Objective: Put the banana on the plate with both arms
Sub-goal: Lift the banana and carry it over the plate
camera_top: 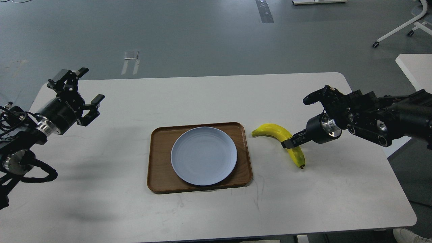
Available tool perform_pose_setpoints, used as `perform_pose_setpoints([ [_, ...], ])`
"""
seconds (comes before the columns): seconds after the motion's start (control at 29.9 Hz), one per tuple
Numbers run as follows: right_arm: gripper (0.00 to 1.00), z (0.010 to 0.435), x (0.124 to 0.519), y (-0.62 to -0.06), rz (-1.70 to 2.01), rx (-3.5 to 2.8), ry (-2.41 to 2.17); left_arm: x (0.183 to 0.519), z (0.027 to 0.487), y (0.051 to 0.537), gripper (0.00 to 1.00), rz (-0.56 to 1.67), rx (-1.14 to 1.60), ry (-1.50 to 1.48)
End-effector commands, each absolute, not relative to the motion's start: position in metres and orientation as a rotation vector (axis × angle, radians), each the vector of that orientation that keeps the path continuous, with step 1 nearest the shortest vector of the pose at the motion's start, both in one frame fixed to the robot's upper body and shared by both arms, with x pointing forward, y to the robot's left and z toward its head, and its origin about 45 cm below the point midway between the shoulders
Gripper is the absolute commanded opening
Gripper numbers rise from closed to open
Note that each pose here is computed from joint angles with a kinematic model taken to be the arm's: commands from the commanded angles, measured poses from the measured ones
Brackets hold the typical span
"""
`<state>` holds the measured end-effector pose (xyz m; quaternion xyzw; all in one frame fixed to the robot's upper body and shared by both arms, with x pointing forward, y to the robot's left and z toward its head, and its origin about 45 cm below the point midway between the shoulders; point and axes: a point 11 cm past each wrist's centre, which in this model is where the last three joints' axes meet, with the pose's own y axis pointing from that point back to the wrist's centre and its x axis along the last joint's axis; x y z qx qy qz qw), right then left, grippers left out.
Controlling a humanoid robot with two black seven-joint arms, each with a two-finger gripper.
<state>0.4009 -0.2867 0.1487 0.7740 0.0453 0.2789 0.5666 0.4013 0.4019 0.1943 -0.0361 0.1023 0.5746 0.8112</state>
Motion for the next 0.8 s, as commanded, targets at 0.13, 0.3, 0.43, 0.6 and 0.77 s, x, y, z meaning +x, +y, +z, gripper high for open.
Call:
perform_pose_setpoints([
  [0.13, 0.00, 0.184, 0.417, -0.279, 0.725, 1.827, 0.071, 0.400, 0.198, 0.410, 0.98, 1.239, -0.069, 0.208],
  [0.3, 0.00, 0.231, 0.433, -0.249, 0.845, 1.839, 0.069, 0.401, 0.200, 0.410, 0.98, 1.240, -0.071, 0.205],
  [0.43, 0.00, 0.250, 0.434, -0.202, 0.923, 1.879, 0.128, 0.401, 0.200, 0.410, 0.98, 1.240, -0.071, 0.205],
  [0.6, 0.00, 0.239, 0.423, -0.148, 0.936, 1.942, 0.218, 0.401, 0.200, 0.411, 0.98, 1.240, -0.072, 0.203],
  [0.77, 0.00, 0.220, 0.415, -0.114, 0.966, 1.904, 0.320, 0.401, 0.201, 0.411, 0.98, 1.242, -0.075, 0.203],
])
